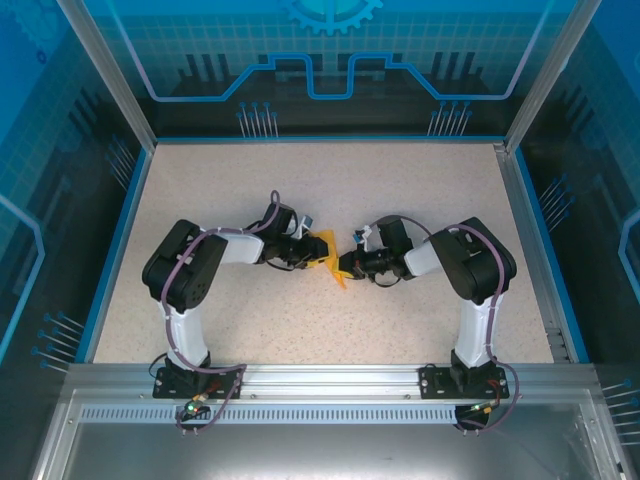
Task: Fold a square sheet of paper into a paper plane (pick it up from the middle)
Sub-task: Fold the wing for the fifth time at the center of the table.
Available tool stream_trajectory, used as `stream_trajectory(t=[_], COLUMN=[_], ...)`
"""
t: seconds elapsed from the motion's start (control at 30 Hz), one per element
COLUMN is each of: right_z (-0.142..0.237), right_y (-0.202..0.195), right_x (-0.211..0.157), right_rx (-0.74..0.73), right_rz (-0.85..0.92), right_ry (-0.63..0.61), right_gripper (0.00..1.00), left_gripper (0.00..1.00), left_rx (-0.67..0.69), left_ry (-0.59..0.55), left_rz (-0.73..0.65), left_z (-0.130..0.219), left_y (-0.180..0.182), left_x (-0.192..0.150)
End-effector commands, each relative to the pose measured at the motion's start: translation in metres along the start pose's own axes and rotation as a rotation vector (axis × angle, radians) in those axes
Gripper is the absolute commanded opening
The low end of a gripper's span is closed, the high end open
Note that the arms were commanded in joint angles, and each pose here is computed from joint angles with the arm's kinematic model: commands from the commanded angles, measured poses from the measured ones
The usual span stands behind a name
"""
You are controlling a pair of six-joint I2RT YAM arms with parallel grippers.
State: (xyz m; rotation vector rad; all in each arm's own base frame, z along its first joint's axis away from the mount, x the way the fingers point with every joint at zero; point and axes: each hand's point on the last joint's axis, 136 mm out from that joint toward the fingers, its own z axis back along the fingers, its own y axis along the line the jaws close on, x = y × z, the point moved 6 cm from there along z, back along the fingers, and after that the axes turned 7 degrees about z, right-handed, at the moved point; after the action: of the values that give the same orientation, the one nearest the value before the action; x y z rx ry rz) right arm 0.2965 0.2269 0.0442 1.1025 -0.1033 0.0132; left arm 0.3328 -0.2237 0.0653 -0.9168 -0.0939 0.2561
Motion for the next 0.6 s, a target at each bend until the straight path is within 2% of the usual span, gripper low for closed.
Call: stream_trajectory(t=[0.0, 0.37, 0.57], right_z=[0.0015, 0.0008, 0.0019], right_y=[-0.0344, -0.0375, -0.0315], right_x=[-0.0095, -0.0111, -0.0089], right_rx=[-0.12, -0.15, -0.16], right_rz=[-0.127, -0.122, -0.092], right_ry=[-0.011, 0.006, 0.018], right_gripper=[0.0, 0.0, 0.06], left_gripper=[0.36, 0.35, 0.34], left_rx=[0.024, 0.072, 0.113], left_ry=[0.024, 0.032, 0.035], left_rz=[-0.007, 0.018, 0.058], left_z=[-0.006, -0.0085, -0.0098], left_y=[0.0001, 0.0043, 0.0095], left_x=[-0.0001, 0.0022, 0.002])
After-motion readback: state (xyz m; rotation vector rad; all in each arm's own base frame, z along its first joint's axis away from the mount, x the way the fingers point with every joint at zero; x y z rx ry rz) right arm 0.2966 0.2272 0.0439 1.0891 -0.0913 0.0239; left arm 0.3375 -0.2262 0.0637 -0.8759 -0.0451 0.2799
